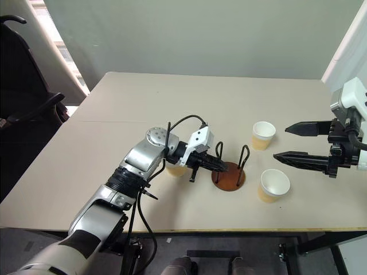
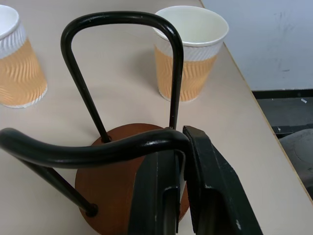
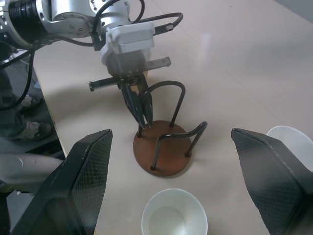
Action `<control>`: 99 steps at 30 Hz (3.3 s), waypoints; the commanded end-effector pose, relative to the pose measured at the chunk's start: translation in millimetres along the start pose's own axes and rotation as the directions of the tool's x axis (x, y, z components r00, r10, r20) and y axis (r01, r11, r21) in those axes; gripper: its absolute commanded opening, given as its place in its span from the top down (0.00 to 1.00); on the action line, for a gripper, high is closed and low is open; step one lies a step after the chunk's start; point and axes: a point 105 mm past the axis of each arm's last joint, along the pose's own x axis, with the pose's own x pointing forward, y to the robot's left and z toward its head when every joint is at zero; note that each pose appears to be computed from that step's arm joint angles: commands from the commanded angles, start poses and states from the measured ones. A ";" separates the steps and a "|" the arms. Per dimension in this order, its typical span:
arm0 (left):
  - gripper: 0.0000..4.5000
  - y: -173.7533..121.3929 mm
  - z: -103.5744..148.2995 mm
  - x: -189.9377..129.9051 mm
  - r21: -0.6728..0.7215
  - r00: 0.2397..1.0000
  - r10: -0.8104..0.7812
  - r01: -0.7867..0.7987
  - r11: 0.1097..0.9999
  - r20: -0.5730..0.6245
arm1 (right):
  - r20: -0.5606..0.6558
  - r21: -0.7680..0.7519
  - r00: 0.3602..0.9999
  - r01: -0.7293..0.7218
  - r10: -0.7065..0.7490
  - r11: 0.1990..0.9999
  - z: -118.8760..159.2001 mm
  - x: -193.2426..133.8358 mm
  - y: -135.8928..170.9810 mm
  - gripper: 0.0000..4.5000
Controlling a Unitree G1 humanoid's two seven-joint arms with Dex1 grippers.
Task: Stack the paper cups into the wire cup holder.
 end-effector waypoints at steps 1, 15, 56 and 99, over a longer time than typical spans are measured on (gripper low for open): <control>1.00 -5.7 -4.9 2.8 0.031 0.999 -0.005 0.006 1.000 -0.047 | 0.020 -0.060 1.000 0.018 -0.017 0.998 10.6 -3.7 0.5 0.10; 0.09 -19.7 -11.3 -27.1 0.063 0.986 0.037 -0.027 0.998 -0.165 | 0.012 -0.155 1.000 0.012 -0.010 0.988 14.5 11.2 -23.8 0.10; 0.01 -14.0 48.9 -142.8 0.052 0.950 0.304 -0.308 0.950 0.071 | -0.488 -0.406 0.869 -0.151 -0.074 0.902 -58.7 138.4 -132.8 0.10; 0.00 -8.5 18.6 -154.0 0.017 0.930 0.366 -0.366 0.930 0.026 | -0.385 -0.708 0.911 -0.396 0.152 0.584 48.5 104.3 8.4 0.98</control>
